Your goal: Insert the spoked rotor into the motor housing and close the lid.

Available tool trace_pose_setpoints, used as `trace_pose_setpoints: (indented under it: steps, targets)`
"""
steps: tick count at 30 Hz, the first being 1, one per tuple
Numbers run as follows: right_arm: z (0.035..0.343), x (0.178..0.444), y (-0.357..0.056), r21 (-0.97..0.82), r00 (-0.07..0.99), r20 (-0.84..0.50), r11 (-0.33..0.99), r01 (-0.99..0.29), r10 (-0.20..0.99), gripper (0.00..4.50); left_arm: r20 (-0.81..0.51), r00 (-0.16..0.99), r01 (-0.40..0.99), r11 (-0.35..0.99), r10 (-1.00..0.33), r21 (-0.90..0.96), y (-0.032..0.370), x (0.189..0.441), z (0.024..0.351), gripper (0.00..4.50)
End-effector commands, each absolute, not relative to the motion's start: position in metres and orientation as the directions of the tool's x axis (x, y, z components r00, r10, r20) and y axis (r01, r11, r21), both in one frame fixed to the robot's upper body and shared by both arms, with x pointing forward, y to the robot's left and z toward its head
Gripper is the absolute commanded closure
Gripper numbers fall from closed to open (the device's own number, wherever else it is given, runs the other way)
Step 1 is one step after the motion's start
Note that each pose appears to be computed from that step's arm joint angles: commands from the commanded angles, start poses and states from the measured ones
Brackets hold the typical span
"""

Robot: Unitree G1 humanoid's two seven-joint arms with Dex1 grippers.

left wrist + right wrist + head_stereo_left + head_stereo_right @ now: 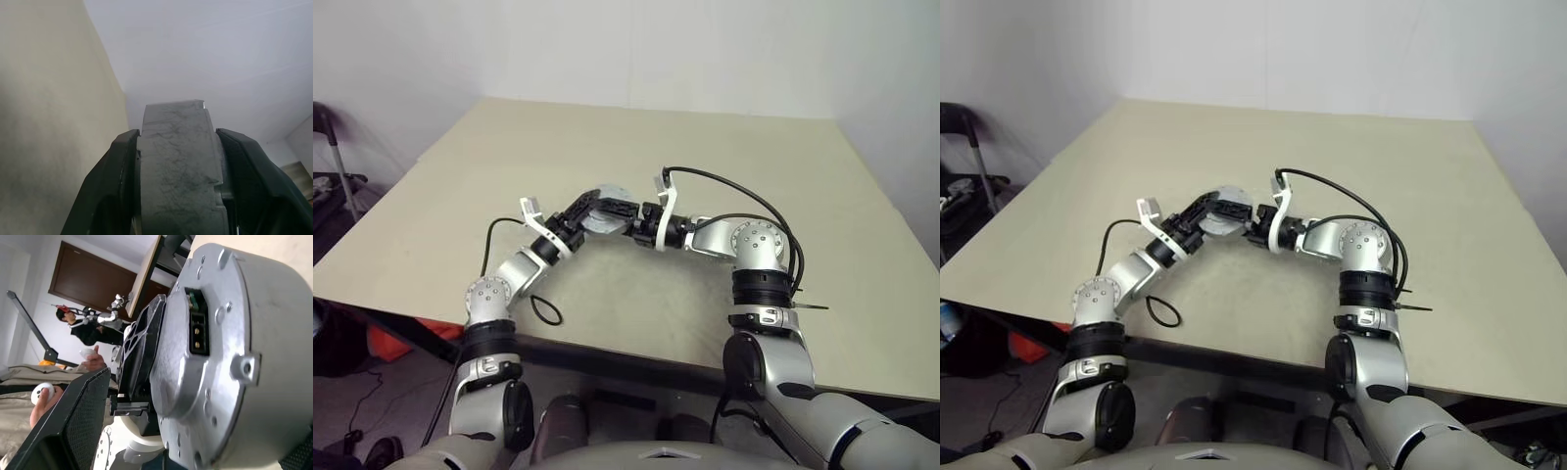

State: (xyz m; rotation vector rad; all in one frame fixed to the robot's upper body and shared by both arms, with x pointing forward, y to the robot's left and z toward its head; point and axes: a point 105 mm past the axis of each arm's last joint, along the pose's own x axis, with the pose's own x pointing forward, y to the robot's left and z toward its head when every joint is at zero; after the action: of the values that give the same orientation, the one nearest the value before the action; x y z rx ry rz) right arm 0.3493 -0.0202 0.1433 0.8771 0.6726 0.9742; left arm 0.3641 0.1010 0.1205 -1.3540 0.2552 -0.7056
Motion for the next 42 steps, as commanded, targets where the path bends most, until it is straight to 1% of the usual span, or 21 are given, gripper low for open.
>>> trace_pose_setpoints:
  steps: [1,4,9,13,15,17,20,23,27,31,35,37,38,40,42]
  targets:
    - [0.172,0.353,-0.017,0.831,0.422,-0.015,0.246,-0.500,0.907,0.00,0.247,0.827,0.325,0.070,-0.505,-0.943,0.129,0.373,0.128,2.34]
    - [0.170,0.355,-0.018,0.828,0.434,-0.026,0.263,-0.496,0.900,0.00,0.262,0.862,0.321,0.069,-0.433,-0.944,0.149,0.376,0.130,2.34]
    - [0.167,0.356,-0.018,0.829,0.438,-0.034,0.270,-0.490,0.898,0.00,0.276,0.912,0.319,0.102,-0.305,-0.942,0.184,0.373,0.129,2.34]
    - [0.162,0.360,-0.024,0.820,0.465,-0.058,0.308,-0.483,0.883,0.00,0.228,0.963,0.255,0.222,-0.141,-0.941,0.223,0.372,0.124,2.34]
    - [0.158,0.363,-0.032,0.797,0.493,-0.083,0.354,-0.489,0.866,0.00,0.183,0.982,0.187,0.282,-0.040,-0.941,0.246,0.371,0.118,2.34]
    - [0.155,0.370,-0.047,0.765,0.534,-0.106,0.412,-0.495,0.839,0.00,0.163,0.987,0.148,0.322,0.018,-0.935,0.261,0.369,0.116,2.34]
    - [0.151,0.376,-0.064,0.727,0.580,-0.114,0.465,-0.504,0.807,0.00,0.181,0.981,0.148,0.342,0.066,-0.928,0.274,0.362,0.121,2.34]
    - [0.145,0.381,-0.072,0.714,0.609,-0.131,0.500,-0.489,0.782,0.00,0.174,0.979,0.123,0.360,0.111,-0.925,0.284,0.356,0.120,2.34]
    - [0.148,0.384,-0.070,0.714,0.616,-0.112,0.495,-0.496,0.780,0.00,0.092,0.985,0.028,0.385,0.147,-0.923,0.290,0.358,0.107,2.34]
    - [0.147,0.385,-0.065,0.717,0.617,-0.110,0.492,-0.494,0.779,0.00,0.060,0.986,-0.009,0.405,0.157,-0.914,0.293,0.362,0.102,2.34]
    - [0.145,0.385,-0.064,0.712,0.610,-0.119,0.496,-0.497,0.783,0.00,0.066,0.983,-0.012,0.417,0.173,-0.909,0.298,0.363,0.103,2.34]
    - [0.146,0.387,-0.066,0.713,0.614,-0.118,0.497,-0.495,0.781,0.00,0.046,0.982,-0.038,0.423,0.185,-0.905,0.305,0.363,0.102,1.62]
    - [0.147,0.388,-0.066,0.713,0.615,-0.118,0.497,-0.494,0.780,0.00,0.039,0.981,-0.045,0.425,0.188,-0.904,0.306,0.362,0.101,1.42]
    - [0.147,0.388,-0.065,0.711,0.612,-0.117,0.496,-0.498,0.782,0.00,0.035,0.979,-0.055,0.425,0.201,-0.904,0.312,0.361,0.102,0.77]
    - [0.147,0.389,-0.065,0.711,0.609,-0.119,0.496,-0.499,0.784,0.00,0.040,0.974,-0.064,0.444,0.221,-0.894,0.321,0.359,0.106,0.77]
